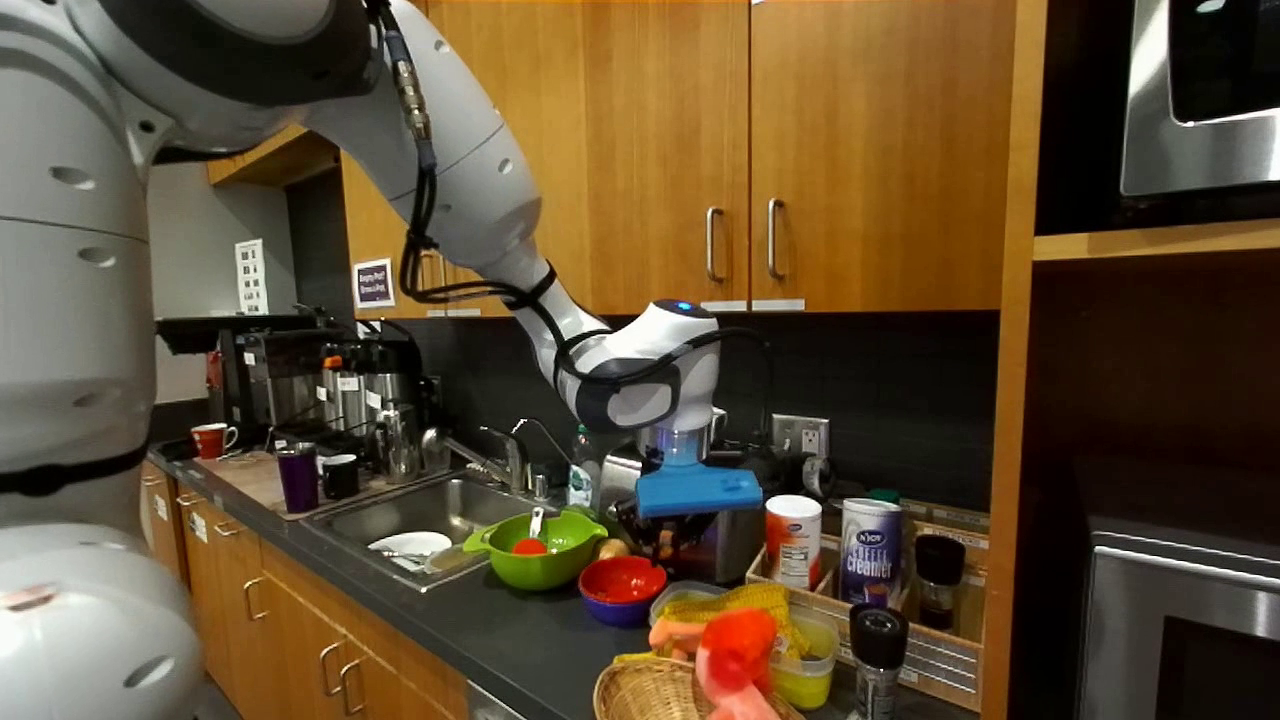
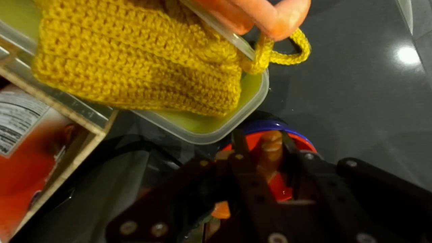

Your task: Pick up the toy carrot from the red bowl and place it on the kitchen counter

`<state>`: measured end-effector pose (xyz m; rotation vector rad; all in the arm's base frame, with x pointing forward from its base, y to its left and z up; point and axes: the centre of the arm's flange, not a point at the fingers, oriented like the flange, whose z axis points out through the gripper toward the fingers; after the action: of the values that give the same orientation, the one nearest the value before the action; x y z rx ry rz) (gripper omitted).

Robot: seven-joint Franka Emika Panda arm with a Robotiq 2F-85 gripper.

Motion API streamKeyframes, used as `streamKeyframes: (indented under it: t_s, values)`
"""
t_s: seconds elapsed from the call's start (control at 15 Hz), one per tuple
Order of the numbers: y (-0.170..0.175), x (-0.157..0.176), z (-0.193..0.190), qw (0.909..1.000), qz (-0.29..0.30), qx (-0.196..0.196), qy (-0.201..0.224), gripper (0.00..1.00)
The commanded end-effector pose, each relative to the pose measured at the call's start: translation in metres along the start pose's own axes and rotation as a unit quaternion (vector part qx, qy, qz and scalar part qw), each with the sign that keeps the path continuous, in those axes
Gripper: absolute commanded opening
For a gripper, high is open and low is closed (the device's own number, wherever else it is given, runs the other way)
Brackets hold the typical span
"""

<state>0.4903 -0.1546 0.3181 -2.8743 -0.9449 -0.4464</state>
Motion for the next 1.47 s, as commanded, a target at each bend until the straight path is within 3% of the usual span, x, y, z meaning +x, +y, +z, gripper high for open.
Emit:
streamKeyframes:
  t_s: [0.0, 0.33, 0.73, 1.0, 1.13, 1.4]
  values:
    - [-0.016, -0.025, -0.006, 0.9994, 0.021, -0.015, 0.023, 0.06]
    - [-0.029, -0.04, 0.002, 0.9981, 0.024, -0.008, 0.057, 0.06]
    - [-0.058, -0.041, 0.016, 0.9925, -0.032, 0.034, 0.113, 0.06]
    - [-0.074, -0.053, 0.025, 0.9908, -0.065, 0.064, 0.1, 0.06]
    - [-0.078, -0.059, 0.029, 0.9876, -0.09, 0.079, 0.102, 0.06]
    - [-0.083, -0.061, 0.041, 0.9704, -0.16, 0.118, 0.137, 0.06]
